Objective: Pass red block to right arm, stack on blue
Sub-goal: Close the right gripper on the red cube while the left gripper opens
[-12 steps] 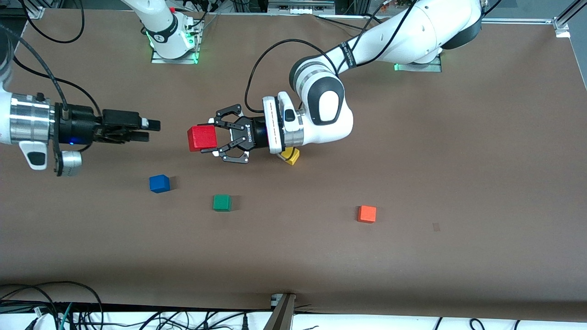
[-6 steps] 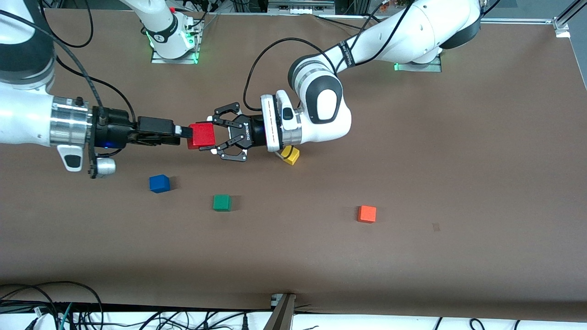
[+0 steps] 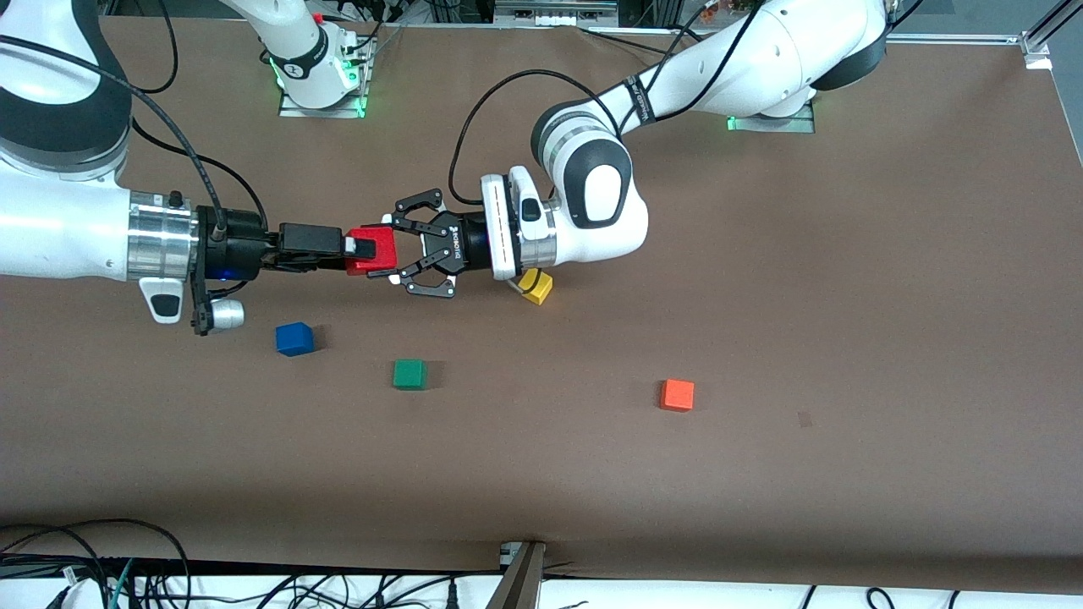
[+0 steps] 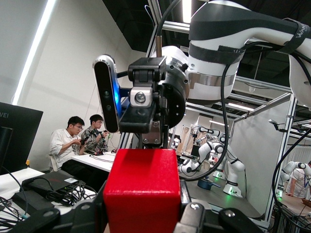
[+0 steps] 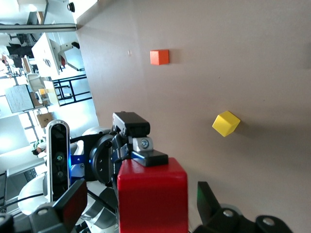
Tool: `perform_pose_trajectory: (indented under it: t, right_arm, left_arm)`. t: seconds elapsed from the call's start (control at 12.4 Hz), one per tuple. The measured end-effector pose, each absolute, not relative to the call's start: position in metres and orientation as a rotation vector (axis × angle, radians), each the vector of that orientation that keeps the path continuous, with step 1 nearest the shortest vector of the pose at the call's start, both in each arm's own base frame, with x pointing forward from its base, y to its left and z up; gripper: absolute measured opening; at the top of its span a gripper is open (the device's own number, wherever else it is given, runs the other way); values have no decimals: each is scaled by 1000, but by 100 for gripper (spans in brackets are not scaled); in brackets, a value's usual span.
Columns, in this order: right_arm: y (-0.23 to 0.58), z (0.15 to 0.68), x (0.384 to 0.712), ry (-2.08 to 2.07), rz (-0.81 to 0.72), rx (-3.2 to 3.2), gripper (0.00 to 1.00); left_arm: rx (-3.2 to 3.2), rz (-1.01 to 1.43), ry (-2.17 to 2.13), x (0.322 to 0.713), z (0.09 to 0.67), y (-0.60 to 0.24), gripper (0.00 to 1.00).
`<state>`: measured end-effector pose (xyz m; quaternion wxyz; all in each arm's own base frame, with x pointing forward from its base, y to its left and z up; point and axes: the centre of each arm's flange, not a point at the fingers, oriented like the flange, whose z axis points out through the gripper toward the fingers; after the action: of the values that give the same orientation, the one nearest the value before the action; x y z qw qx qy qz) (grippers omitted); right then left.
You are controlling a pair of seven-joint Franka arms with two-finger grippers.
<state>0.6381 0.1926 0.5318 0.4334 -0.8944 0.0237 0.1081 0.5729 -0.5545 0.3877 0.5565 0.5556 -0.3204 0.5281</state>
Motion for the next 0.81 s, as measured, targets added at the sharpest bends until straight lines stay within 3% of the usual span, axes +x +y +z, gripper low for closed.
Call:
perform_pose_trajectory:
  t: [0.16,0.24,0.4,0.48,0.81]
  right_arm:
    - [204,531,635,41,280,-2230,100]
    - [204,530,635,42,282,-2232,94]
    - [199,525,636,49,296,-2235,65]
    - [199,523,637,43,297,-2235,56]
    - [199,523,637,43,297,-2236,57]
  left_arm:
    - [1312,1247,-756,573,388,-554,56]
    - [1312,1248,-756,574,388,-554,56]
    - [1311,1252,-752,575,390,-553,56]
    - [1313,1248,-745,576,390,-553,56]
    - [1313,1248,-746,576,390,-552,56]
